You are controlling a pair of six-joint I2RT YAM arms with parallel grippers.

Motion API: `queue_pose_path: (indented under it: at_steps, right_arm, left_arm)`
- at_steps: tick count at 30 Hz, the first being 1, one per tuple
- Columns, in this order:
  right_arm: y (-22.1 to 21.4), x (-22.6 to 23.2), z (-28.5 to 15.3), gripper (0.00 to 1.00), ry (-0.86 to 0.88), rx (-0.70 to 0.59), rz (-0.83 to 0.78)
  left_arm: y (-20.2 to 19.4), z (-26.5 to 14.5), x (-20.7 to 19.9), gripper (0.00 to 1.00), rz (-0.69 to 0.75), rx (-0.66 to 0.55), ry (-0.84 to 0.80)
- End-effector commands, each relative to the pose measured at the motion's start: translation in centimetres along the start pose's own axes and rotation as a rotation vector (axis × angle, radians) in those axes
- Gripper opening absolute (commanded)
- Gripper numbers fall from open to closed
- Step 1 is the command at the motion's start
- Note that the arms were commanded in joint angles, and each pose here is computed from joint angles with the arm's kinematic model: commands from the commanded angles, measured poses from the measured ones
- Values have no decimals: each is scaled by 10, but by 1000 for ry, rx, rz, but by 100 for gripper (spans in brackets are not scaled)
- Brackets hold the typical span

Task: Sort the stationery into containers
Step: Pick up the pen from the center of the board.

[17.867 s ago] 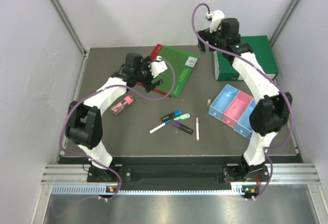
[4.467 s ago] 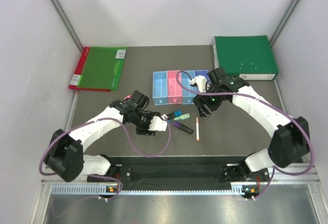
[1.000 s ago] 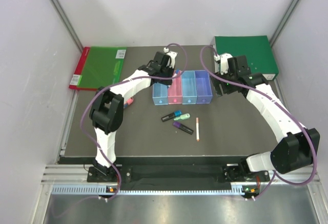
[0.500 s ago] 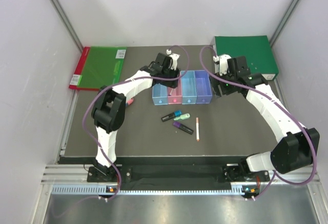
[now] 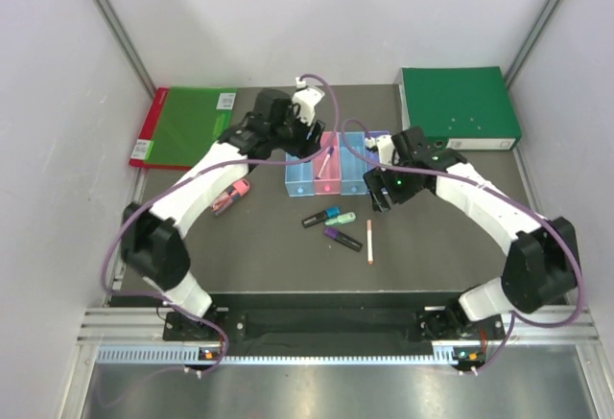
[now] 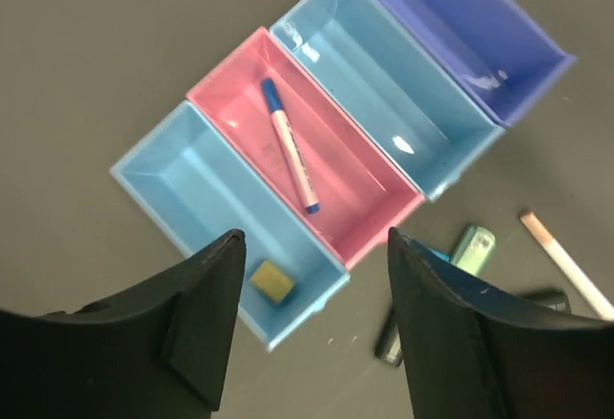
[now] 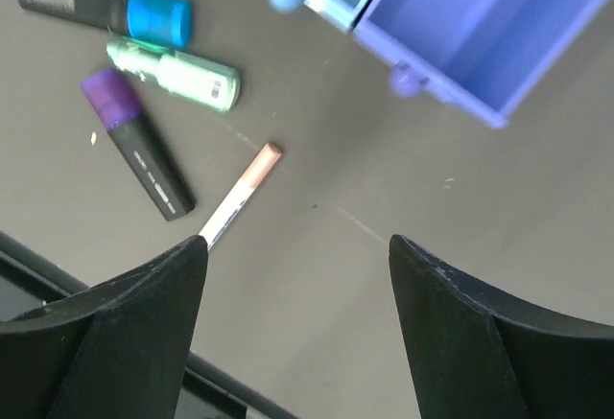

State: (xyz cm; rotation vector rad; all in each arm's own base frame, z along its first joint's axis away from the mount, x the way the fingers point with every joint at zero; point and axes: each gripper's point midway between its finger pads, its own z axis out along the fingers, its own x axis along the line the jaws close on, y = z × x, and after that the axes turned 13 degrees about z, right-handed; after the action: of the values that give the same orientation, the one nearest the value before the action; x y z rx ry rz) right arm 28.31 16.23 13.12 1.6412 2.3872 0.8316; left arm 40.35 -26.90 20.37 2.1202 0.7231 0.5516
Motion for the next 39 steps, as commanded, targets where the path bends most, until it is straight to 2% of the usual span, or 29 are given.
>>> queue_pose_path:
  at_steps: [1, 4, 5, 7, 8, 11, 17, 20, 26, 27, 29, 30, 32, 33, 35, 37, 39]
  right_arm:
    - [-17, 6, 27, 75, 44, 83, 24]
    - [-29, 3, 47, 74, 34, 132, 24]
    - [-31, 4, 51, 74, 30, 136, 23]
    - [-36, 1, 64, 73, 13, 150, 21]
    - [-39, 3, 68, 73, 10, 161, 22]
    - [-40, 8, 77, 73, 12, 167, 24]
    - [-42, 22, 91, 73, 16, 177, 15]
    - [-45, 23, 97, 70, 4, 185, 5]
    - [-62, 22, 103, 50, -27, 213, 24]
    - [-64, 23, 104, 42, -28, 213, 23]
    - [-72, 23, 103, 35, -35, 224, 12]
    - [-73, 23, 102, 26, -40, 223, 11]
    - [-74, 23, 102, 19, -43, 221, 9]
    - [-74, 23, 102, 12, -46, 221, 9]
    - [-75, 25, 102, 8, -43, 224, -1]
    - [-73, 25, 101, 0, -45, 218, -6]
    - [-72, 25, 100, 0, -48, 212, -8]
  left_arm:
    - [21, -62, -5, 70, 188, -115, 6]
    - [19, -85, -9, 76, 256, -143, 13]
    - [19, -90, -9, 82, 291, -151, 12]
    - [17, -102, -11, 84, 323, -167, 19]
    - [15, -104, -12, 90, 344, -165, 18]
    - [12, -113, -13, 99, 368, -159, 22]
    - [11, -121, -13, 99, 402, -166, 30]
    - [11, -122, -10, 99, 409, -164, 44]
    - [11, -124, -7, 99, 463, -163, 55]
    - [10, -123, -7, 99, 465, -160, 54]
    - [5, -121, -8, 99, 477, -151, 44]
    - [2, -120, -10, 99, 482, -148, 38]
    - [-9, -116, -14, 99, 504, -130, 15]
    - [-14, -114, -14, 99, 509, -122, 11]
    - [-30, -109, -13, 99, 508, -80, 11]
    - [-46, -105, -9, 99, 484, -35, 24]
    - [-57, -104, -3, 99, 439, -3, 40]
